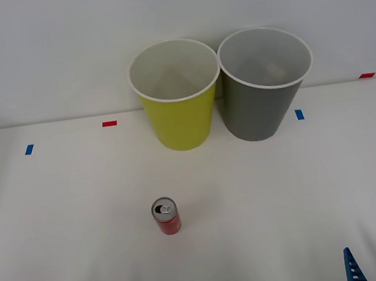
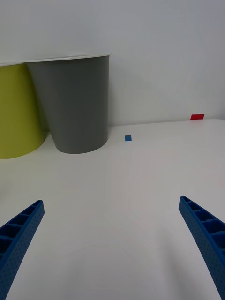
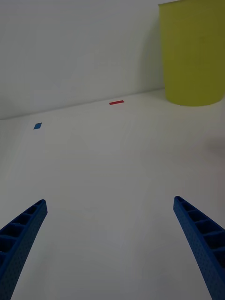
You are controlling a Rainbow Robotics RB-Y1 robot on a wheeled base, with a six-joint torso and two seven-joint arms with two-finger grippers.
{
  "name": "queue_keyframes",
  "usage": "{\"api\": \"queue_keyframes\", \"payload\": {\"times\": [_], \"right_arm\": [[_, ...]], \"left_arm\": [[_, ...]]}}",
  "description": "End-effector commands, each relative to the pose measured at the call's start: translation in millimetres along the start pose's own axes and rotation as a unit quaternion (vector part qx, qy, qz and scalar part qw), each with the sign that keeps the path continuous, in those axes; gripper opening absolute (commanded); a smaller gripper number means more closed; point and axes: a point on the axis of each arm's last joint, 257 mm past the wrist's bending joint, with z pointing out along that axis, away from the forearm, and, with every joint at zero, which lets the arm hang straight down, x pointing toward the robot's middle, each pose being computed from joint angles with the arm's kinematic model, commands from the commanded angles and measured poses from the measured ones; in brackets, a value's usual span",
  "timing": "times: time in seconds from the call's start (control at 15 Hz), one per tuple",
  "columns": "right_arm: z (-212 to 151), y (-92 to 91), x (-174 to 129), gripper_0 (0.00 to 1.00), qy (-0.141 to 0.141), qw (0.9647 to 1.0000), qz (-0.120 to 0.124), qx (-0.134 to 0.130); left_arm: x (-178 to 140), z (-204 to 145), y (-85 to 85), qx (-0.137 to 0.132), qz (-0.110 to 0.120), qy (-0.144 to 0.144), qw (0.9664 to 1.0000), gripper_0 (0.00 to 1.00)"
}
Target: Put cans in the gray bin and PET bottles in the light green bin.
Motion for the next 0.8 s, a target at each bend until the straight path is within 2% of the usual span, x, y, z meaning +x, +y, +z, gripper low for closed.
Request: {"api": "queue_keyframes", "payload": {"times": [0.07, 0.27, 0.4, 0.53, 0.8], "right_arm": [[0, 0.0, 0, 1.00, 0.000, 1.0000, 0.000, 0.000], [0, 0.0, 0, 1.00, 0.000, 1.0000, 0.000, 0.000], [0, 0.0, 0, 1.00, 0.000, 1.0000, 0.000, 0.000], [0, 0.0, 0, 1.00, 0.000, 1.0000, 0.000, 0.000], [0, 0.0, 0, 1.00, 0.000, 1.0000, 0.000, 0.000]], "left_arm": [[2, 9, 3.7, 0.036, -0.003, -0.016, 0.9992, 0.93], [4, 25, -2.7, 0.082, 0.007, -0.039, 0.9959, 0.93], [3, 35, -19.5, 0.115, 0.014, -0.047, 0.9922, 0.94], [1, 40, -38.0, 0.149, 0.018, -0.053, 0.9873, 0.93], [-8, 56, -54.9, 0.193, 0.044, -0.070, 0.9777, 0.93]]}}
